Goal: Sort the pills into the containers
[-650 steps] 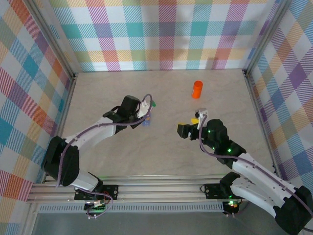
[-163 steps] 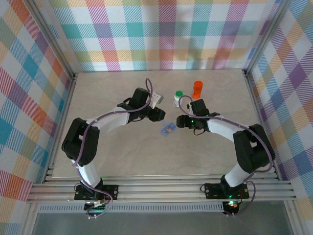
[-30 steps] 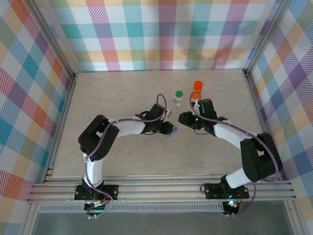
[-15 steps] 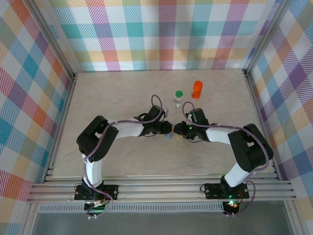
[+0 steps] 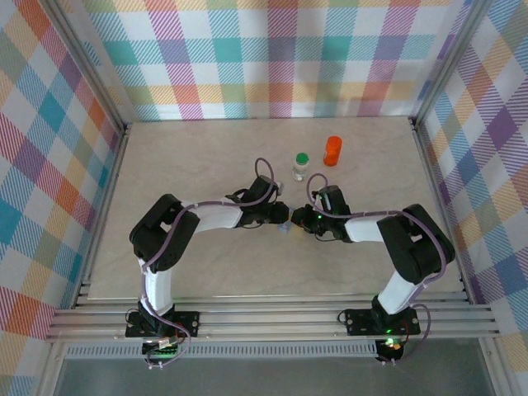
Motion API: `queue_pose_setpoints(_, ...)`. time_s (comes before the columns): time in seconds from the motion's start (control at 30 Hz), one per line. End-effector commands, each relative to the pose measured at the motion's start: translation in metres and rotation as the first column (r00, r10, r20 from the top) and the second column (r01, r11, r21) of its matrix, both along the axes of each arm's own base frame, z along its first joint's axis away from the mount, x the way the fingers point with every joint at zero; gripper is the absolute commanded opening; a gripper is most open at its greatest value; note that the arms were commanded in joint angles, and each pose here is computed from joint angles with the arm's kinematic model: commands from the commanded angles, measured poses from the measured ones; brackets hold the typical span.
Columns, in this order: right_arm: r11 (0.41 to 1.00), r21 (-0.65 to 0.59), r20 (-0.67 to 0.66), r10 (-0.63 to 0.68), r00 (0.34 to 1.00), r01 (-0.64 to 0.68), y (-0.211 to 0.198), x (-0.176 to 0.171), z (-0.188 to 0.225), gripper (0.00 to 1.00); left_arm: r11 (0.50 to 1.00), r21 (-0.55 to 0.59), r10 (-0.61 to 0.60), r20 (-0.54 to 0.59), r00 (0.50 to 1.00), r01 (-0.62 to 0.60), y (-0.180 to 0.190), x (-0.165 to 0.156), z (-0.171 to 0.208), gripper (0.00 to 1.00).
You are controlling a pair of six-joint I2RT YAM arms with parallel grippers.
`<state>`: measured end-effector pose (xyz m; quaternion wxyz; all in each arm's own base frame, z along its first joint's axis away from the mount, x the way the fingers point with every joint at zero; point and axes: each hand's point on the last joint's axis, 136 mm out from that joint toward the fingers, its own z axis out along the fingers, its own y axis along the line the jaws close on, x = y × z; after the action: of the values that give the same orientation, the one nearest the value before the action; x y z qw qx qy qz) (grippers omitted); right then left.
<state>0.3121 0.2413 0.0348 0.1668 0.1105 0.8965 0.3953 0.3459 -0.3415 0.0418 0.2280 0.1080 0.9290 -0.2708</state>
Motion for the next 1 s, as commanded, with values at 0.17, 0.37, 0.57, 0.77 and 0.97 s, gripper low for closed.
queue_pose_setpoints(0.17, 0.988, -0.120, 0.152, -0.080, 0.985, 0.099, -0.030, 0.006, 0.059, 0.25, 0.990, 0.137, -0.047, 0.054, 0.997, 0.039, 0.024, 0.024, 0.024, 0.28)
queue_pose_setpoints(0.37, 0.915, -0.342, 0.379, -0.075, 0.922, 0.216, -0.084, 0.008, 0.116, 0.36, 0.979, 0.198, -0.018, 0.261, 0.965, -0.036, 0.059, 0.039, 0.100, 0.38)
queue_pose_setpoints(0.57, 0.785, -0.459, 0.621, -0.052, 0.782, 0.417, -0.139, 0.003, 0.166, 0.71, 0.899, 0.241, 0.150, 0.617, 0.772, -0.367, 0.156, 0.022, 0.175, 0.84)
queue_pose_setpoints(0.77, 0.592, -0.583, 0.714, 0.046, 0.699, 0.557, -0.180, 0.006, 0.160, 0.99, 0.595, 0.084, 0.429, 0.808, 0.404, -0.800, 0.294, -0.027, 0.177, 1.00)
queue_pose_setpoints(0.97, 0.541, -0.679, 0.643, 0.111, 0.758, 0.497, -0.193, 0.026, 0.111, 0.99, 0.357, 0.083, 0.636, 0.708, 0.307, -0.930, 0.398, -0.040, 0.103, 1.00)
